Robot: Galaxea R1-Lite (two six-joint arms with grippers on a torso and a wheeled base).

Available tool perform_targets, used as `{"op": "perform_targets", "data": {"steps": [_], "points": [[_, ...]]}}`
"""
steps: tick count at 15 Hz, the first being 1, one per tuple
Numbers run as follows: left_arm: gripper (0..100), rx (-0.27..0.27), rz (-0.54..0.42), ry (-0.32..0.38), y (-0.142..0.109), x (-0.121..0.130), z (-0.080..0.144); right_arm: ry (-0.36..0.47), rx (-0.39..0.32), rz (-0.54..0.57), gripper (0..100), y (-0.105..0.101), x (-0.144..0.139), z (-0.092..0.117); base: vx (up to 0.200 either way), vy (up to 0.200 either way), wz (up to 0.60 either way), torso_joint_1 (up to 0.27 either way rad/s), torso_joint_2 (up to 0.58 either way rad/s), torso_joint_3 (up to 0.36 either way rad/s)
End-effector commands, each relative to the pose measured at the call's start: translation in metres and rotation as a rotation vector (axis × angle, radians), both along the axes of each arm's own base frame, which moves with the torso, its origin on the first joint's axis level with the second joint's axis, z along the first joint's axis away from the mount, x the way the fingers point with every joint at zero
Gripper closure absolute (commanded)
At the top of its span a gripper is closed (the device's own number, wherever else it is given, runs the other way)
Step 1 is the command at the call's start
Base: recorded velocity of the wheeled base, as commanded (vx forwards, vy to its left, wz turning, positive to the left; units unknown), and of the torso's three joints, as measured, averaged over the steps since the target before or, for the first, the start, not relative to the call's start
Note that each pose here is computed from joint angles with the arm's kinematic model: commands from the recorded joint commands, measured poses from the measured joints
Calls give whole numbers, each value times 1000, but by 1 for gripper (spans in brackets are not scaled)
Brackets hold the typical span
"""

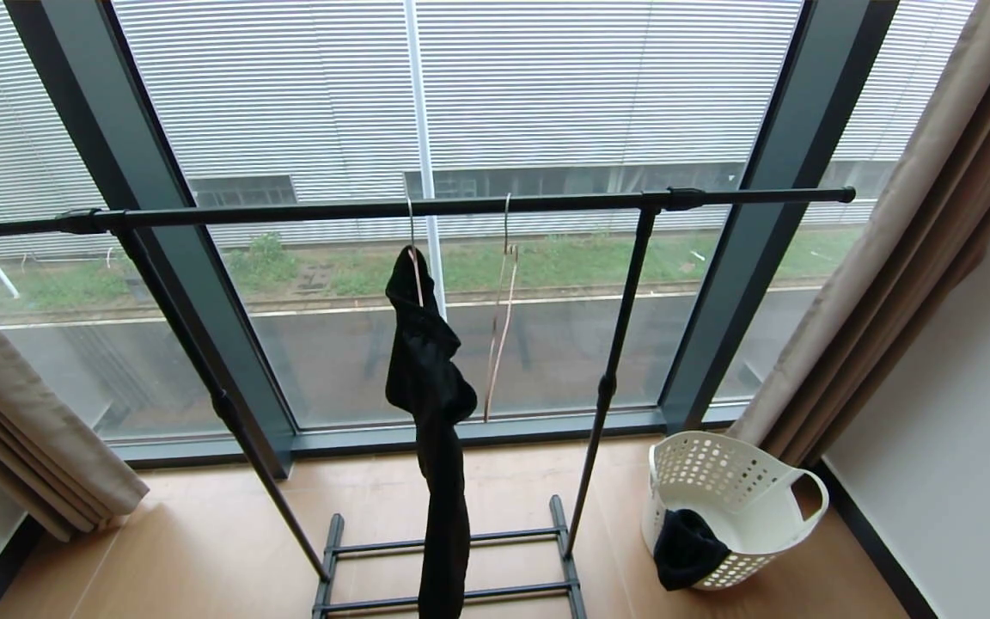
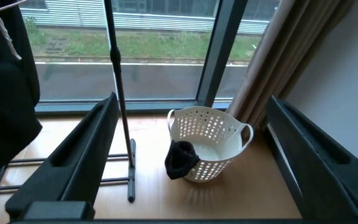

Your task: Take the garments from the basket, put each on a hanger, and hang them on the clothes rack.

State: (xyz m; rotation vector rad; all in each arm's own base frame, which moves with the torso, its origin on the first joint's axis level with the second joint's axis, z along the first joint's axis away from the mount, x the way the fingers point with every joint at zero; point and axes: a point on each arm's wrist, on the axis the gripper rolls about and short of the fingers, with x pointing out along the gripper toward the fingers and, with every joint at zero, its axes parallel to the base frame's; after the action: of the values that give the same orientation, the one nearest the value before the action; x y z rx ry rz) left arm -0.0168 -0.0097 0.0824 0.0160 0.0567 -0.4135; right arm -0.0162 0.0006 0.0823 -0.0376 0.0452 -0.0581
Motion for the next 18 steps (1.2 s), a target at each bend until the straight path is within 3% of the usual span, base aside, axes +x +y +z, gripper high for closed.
{"op": "perform_targets", "data": {"steps": [1, 3, 5, 14, 18], "points": [[0, -16, -60, -20, 1, -3, 0, -1, 3, 4, 0, 0, 0, 0, 0, 0, 0, 0, 0, 0], [0, 0, 5, -103, 1, -8, -3, 0, 6, 2, 0, 0, 0, 0, 0, 0, 0, 0, 0, 0], [0, 15, 163, -108, 4, -7, -3, 0, 9, 0, 0, 0, 0, 0, 0, -100, 0, 1, 1, 1], [0, -1, 171, -104, 4, -7, -3, 2, -3, 7, 0, 0, 0, 0, 0, -200, 0, 5, 4, 3], [0, -1, 171, -104, 4, -7, -3, 1, -20, 40, 0, 1, 0, 0, 100, 0, 0, -2, 1, 0]]}}
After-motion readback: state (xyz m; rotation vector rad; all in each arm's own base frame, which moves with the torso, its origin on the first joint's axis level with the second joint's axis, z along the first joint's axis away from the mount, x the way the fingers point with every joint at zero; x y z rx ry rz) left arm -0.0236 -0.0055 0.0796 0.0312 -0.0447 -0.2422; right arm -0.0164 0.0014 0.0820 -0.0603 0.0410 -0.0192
